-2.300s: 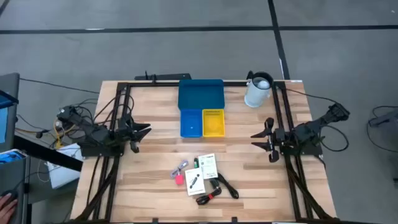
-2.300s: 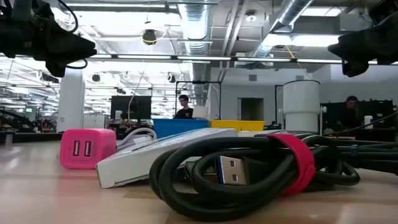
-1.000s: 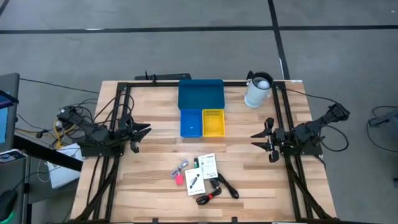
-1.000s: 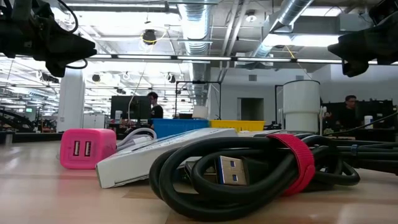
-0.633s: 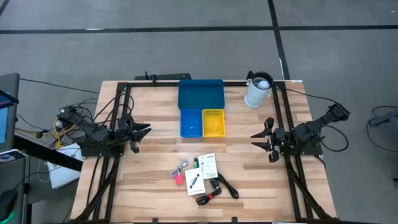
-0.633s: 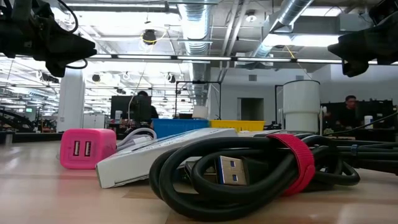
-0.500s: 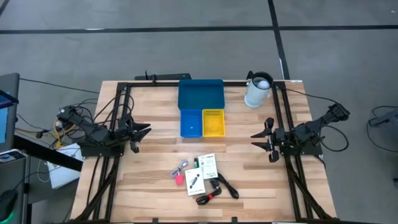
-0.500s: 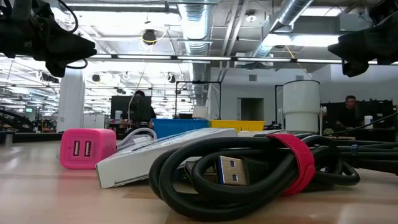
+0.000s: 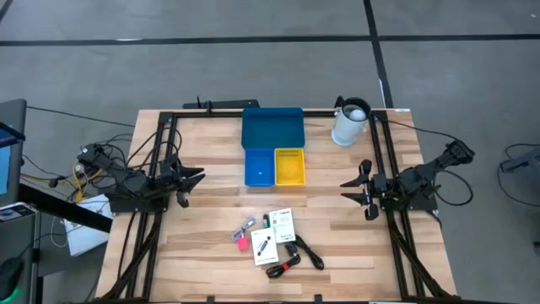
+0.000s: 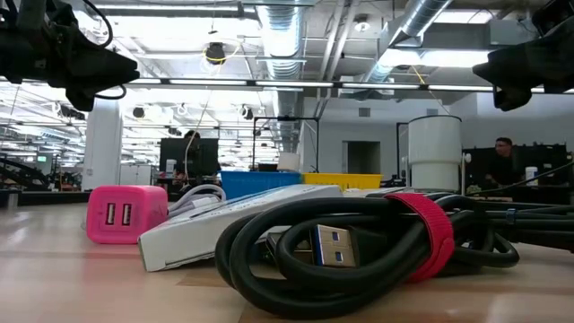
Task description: Pick and place items into bin
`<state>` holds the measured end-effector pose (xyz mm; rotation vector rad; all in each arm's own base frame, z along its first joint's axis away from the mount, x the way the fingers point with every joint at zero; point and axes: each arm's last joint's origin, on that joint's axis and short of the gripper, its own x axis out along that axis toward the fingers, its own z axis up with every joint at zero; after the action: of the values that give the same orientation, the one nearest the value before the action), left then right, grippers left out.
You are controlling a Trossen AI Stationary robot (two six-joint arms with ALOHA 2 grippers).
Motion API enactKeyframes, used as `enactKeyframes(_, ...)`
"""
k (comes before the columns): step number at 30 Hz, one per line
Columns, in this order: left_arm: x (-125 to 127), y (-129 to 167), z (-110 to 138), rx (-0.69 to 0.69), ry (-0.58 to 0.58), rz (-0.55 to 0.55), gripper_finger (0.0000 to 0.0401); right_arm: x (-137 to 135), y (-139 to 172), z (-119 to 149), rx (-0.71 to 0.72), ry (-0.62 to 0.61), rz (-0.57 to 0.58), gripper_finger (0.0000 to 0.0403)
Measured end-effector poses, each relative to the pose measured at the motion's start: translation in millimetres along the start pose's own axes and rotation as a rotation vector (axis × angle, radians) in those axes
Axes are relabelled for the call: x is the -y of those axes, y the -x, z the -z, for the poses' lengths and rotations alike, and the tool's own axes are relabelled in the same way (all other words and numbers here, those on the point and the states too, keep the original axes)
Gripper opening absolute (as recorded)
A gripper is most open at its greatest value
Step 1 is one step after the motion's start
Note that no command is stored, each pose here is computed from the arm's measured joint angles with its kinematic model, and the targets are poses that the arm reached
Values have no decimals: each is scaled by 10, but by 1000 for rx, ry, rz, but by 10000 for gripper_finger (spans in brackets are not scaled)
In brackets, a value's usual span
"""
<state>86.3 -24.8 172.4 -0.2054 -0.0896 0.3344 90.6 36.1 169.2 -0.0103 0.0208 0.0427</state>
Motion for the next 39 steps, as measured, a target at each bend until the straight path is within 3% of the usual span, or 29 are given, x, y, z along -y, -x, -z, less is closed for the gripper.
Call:
enactKeyframes(37, 0, 0, -1, 0, 0, 0, 95, 0, 0, 1, 0, 0, -1, 121)
enactKeyframes(39, 0, 0, 0, 0, 0, 0, 95, -14, 4, -4, 5, -26, -58, 121)
